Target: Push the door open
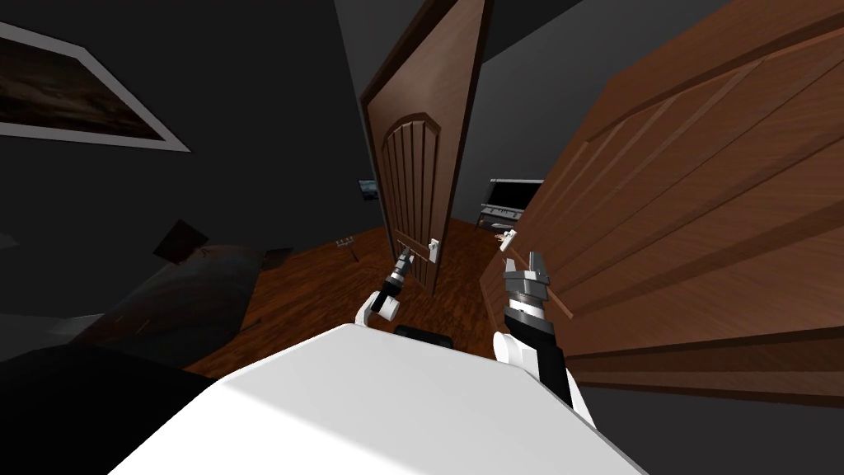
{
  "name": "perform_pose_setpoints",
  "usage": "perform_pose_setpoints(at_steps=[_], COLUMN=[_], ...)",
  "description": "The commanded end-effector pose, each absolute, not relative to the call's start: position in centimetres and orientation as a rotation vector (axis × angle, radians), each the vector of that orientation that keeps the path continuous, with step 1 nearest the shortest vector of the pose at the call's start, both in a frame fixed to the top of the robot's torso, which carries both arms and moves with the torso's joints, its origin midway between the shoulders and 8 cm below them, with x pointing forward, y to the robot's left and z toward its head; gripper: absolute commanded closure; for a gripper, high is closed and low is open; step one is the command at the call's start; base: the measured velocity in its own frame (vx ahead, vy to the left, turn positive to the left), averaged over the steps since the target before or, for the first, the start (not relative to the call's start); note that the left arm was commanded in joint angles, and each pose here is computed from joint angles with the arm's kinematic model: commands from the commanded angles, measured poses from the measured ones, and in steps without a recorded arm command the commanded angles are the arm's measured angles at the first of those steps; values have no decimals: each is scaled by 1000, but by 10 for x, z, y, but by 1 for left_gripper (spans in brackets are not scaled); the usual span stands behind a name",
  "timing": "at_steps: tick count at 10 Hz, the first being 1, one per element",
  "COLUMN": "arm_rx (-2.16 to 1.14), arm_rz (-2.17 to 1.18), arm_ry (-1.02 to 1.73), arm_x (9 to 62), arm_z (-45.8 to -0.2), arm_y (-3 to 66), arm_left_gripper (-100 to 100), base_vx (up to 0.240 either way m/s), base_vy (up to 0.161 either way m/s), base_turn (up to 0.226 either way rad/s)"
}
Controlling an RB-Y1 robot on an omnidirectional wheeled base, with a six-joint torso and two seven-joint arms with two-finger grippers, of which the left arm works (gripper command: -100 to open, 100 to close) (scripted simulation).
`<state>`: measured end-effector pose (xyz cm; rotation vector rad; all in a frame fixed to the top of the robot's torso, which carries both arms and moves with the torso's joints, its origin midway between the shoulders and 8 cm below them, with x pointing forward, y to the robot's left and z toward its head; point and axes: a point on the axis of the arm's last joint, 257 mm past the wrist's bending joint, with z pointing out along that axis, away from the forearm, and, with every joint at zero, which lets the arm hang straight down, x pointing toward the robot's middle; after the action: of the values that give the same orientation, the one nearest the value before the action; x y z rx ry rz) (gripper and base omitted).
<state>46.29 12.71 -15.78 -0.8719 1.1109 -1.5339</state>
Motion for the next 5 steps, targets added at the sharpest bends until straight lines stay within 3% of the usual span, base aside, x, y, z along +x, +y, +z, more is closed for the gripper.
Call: perform_pose_setpoints(at_steps=[1,5], arm_rx=[-889,-927], arm_rz=[-1536,-1535], arm_ry=[1157,1272], arm_x=[466,473], arm_z=[-174,-215], arm_y=[116,90], arm_left_gripper=[-100,-100], base_vx=[42,74], base_vy=[79,106], base_turn=[-143,-133])
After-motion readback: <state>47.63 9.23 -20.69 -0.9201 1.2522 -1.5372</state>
